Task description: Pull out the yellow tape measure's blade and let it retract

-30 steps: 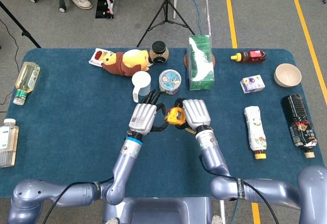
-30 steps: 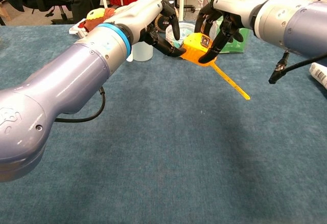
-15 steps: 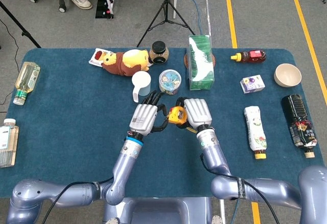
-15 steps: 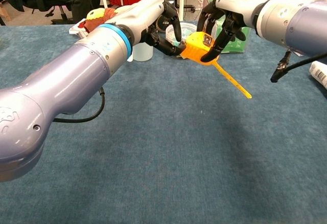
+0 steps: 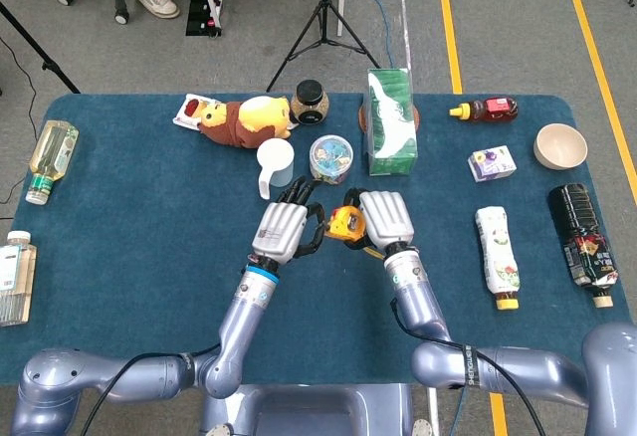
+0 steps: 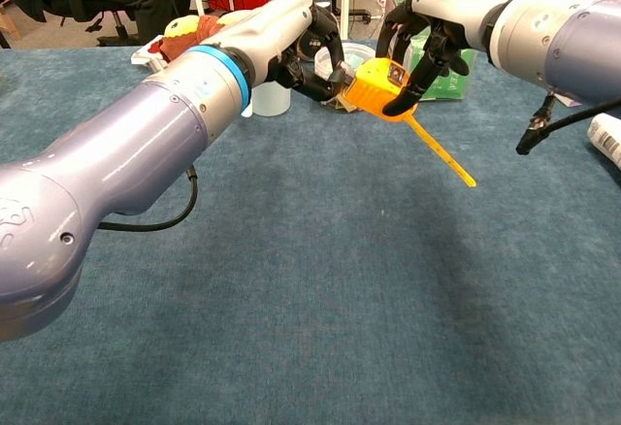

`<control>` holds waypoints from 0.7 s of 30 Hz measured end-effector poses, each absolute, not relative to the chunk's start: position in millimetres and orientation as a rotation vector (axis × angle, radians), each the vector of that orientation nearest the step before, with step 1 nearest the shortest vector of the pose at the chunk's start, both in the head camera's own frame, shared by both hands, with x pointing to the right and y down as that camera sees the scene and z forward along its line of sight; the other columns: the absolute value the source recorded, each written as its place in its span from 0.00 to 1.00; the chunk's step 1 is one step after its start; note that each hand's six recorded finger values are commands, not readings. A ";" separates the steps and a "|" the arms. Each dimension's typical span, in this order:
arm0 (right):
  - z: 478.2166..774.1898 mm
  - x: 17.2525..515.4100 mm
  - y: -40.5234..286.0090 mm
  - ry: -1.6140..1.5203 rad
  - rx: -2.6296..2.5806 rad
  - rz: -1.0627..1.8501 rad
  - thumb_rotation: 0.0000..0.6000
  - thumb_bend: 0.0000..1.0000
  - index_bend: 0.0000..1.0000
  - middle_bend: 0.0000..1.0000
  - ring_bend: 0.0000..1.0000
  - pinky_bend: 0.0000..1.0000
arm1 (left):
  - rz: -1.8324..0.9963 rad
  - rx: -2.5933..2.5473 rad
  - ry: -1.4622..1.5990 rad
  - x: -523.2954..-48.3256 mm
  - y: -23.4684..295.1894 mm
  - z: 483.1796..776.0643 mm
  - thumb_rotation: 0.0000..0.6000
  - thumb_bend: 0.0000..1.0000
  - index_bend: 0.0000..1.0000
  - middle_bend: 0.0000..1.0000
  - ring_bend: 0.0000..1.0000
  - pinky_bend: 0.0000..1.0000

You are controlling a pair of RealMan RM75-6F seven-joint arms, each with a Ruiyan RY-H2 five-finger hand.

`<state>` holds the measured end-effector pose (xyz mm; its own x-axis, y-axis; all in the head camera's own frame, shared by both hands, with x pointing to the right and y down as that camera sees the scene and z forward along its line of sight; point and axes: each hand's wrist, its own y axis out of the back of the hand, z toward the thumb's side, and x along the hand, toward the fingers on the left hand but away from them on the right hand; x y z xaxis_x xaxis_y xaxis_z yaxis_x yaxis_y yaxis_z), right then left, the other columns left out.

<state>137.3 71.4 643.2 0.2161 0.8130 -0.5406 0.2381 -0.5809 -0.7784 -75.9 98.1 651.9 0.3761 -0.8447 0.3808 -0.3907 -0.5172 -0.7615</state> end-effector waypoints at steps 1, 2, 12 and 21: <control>643.5 138.2 71.2 -0.968 -1.947 1.373 0.99 0.29 0.65 0.69 0.78 0.78 | -1.047 -2.075 1.061 -76.3 97.9 651.5 0.92 0.53 0.51 0.12 0.00 0.17; 643.7 139.0 71.1 -0.968 -1.946 1.376 0.99 0.29 0.65 0.69 0.78 0.78 | -1.046 -2.074 1.062 -76.8 97.5 651.1 0.92 0.53 0.51 0.12 0.00 0.17; 642.9 148.2 68.0 -0.953 -1.918 1.383 1.00 0.29 0.66 0.69 0.78 0.78 | -1.050 -2.087 1.054 -86.8 97.2 648.6 0.91 0.53 0.52 0.12 0.00 0.17; 641.4 155.4 66.7 -0.924 -1.905 1.379 0.99 0.29 0.66 0.70 0.78 0.78 | -1.073 -2.097 1.045 -102.9 100.3 648.0 0.92 0.53 0.52 0.12 0.00 0.17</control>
